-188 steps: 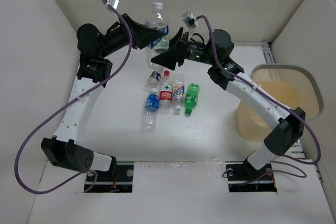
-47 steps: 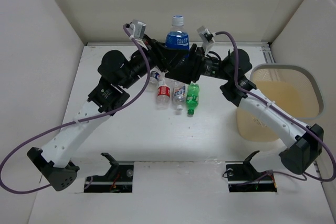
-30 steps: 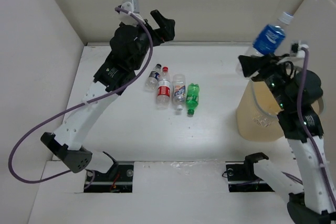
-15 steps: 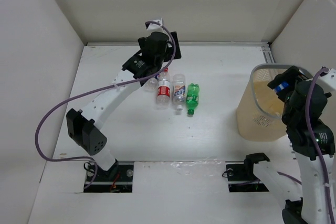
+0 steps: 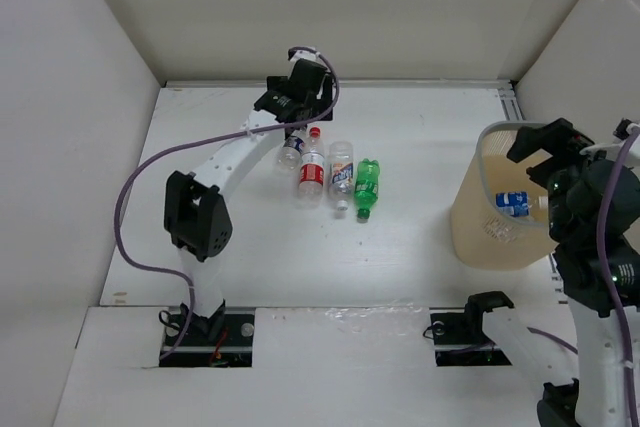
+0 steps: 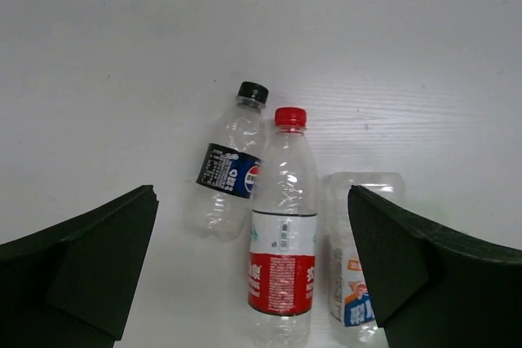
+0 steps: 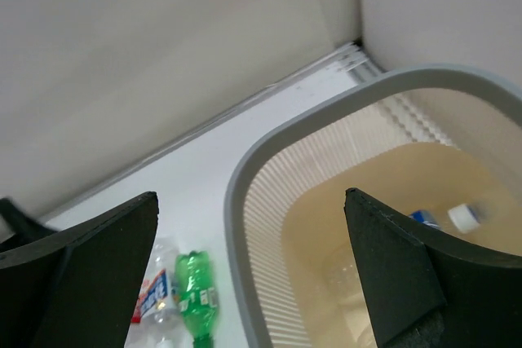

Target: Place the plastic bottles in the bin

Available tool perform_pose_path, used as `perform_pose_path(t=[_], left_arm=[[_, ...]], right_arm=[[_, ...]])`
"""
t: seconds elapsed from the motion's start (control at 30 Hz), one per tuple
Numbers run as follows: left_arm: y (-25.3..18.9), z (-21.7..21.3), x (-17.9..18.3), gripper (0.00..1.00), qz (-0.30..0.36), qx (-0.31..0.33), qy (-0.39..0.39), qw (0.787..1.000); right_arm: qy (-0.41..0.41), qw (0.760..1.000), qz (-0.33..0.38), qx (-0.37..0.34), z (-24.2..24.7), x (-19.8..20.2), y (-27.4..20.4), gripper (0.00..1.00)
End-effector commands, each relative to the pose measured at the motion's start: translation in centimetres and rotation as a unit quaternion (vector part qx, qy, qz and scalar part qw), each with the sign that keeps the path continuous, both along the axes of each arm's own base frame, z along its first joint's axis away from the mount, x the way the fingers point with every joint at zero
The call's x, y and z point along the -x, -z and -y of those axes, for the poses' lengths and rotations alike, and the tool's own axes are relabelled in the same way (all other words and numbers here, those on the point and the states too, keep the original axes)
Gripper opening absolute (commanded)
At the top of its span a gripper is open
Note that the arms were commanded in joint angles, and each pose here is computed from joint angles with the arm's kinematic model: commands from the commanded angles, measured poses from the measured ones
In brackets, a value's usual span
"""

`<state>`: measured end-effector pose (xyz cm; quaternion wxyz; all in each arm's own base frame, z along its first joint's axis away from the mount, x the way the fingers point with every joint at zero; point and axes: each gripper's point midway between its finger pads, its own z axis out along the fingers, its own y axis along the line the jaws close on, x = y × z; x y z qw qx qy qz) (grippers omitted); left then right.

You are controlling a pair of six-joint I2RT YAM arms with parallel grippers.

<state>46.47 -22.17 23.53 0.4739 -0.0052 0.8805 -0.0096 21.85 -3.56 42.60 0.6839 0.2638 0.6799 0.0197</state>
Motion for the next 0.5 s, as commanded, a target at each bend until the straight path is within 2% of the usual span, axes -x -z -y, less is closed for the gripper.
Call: perform_pose_path(t=[0.0, 0.1, 0.17, 0.3, 0.47], left_arm=[[0.8, -3.4, -1.6, 1.0, -0.031, -0.009, -0.022, 0.999], [2.6, -5.8, -3.3, 1.0, -0.049, 0.016, -0.03, 0.998], [4.0, -5.9, -4.3, 1.0, -0.059, 0.035, -0.011, 0.998], [8.3, -6.0, -5.4, 1.0, -0.099, 0.043, 0.009, 0.994], [9.4, -5.6, -5.5, 1.0, -0.102, 0.056, 0.027, 0.993]], right_arm=[[-0.109, 0.993, 0.035, 0.006, -3.8, -1.8, -0.9, 1.0], [-0.169, 0.985, 0.023, 0.004, -6.1, -3.1, 0.1, 1.0], [-0.192, 0.981, 0.012, 0.002, -7.0, -3.8, 1.1, 1.0], [-0.211, 0.977, 0.011, 0.006, -7.8, -4.1, 1.6, 1.0], [-0.216, 0.976, 0.01, 0.012, -8.0, -4.4, 1.6, 1.0]])
